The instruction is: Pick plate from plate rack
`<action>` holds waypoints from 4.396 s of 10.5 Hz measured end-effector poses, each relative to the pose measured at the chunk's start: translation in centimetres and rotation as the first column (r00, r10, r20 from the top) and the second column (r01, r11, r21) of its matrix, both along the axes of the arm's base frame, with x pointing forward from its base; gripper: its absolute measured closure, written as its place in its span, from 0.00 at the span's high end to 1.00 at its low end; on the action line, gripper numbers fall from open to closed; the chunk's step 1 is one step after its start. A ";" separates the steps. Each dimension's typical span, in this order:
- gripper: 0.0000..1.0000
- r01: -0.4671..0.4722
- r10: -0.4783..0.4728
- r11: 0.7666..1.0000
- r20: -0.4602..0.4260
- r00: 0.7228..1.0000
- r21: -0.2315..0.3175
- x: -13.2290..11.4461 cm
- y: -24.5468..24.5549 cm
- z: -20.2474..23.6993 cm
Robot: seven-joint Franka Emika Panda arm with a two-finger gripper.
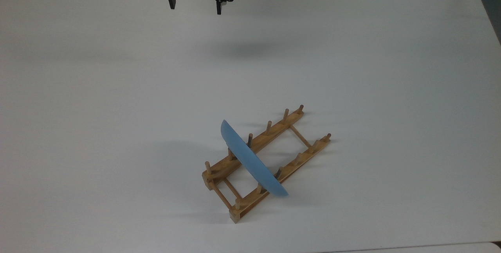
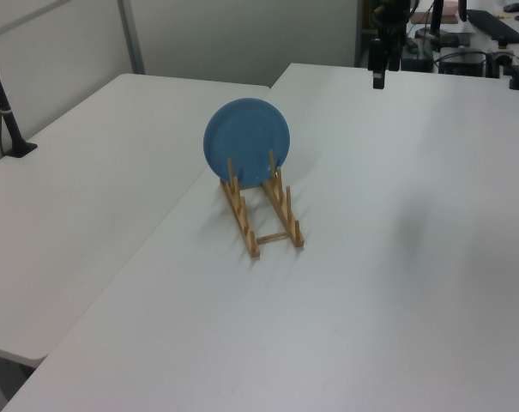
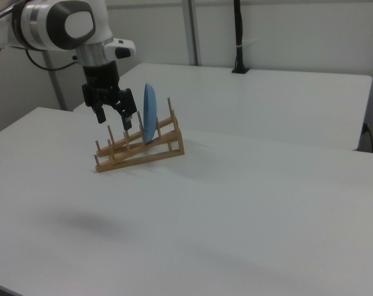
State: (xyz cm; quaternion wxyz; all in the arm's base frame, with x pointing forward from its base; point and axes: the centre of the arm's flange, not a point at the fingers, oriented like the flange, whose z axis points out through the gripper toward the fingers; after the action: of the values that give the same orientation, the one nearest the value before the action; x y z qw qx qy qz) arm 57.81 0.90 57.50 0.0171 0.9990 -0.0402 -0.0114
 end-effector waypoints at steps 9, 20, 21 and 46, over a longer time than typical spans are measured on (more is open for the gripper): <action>1.00 -0.003 0.003 1.000 0.009 1.000 0.002 0.1 0.1 0.4; 0.96 0.196 -0.079 0.971 0.591 0.802 -0.136 9.1 14.4 -4.0; 0.95 0.194 -0.044 0.965 0.623 0.781 -0.175 9.9 14.8 -4.9; 0.18 0.094 0.299 0.857 0.638 0.710 -0.506 12.9 15.8 -11.0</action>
State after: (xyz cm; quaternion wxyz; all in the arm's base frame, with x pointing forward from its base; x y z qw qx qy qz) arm 70.70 16.72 46.53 0.2613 0.8883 0.0127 0.3775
